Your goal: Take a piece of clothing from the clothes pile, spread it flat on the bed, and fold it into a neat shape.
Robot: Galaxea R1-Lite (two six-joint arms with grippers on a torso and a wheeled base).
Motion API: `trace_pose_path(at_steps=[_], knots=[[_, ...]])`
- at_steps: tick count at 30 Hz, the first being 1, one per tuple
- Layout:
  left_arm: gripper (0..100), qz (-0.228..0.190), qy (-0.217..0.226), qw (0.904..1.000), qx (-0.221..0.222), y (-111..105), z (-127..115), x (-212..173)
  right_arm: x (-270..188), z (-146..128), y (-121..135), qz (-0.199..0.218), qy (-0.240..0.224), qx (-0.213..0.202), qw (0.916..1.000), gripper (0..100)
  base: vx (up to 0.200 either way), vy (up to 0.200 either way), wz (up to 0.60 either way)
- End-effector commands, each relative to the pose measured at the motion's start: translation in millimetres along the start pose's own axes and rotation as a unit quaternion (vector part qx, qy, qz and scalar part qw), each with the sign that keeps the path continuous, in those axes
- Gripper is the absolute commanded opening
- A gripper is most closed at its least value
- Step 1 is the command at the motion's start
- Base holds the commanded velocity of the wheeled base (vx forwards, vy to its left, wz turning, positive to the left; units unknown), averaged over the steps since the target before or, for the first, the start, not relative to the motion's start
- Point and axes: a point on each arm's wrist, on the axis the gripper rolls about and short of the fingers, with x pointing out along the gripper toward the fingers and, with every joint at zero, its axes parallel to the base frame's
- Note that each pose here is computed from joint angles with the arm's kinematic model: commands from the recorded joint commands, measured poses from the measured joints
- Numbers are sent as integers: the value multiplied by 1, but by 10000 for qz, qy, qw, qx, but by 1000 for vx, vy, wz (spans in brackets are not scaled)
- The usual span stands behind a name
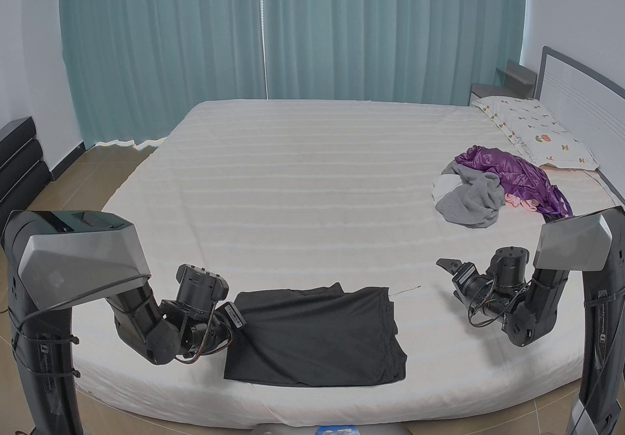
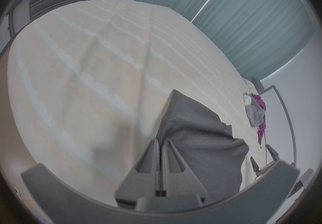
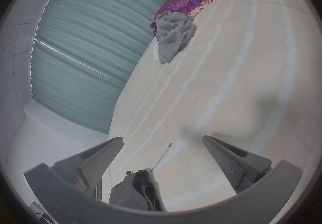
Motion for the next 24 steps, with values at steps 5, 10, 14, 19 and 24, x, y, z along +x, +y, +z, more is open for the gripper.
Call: trace_pose_path(at_steps=[5,10,14,19,24], knots=[[0,5,-25,10000,-24,-1,0,-4,0,0,0,7,-3,-1,10000,100,0,200,0],[0,28,-18,10000,-22,0,0,-5,0,0,0,7,-3,-1,10000,100,0,200,0],[0,130,83,9999,19,1,-3,-6,0,0,0,7,-3,-1,10000,100,0,200,0],[0,131,114,9998,50,0,-5,-7,0,0,0,4,7,-3,10000,100,0,0,0],[0,133,125,9998,43,0,-6,-7,0,0,0,4,7,-3,10000,100,0,0,0]])
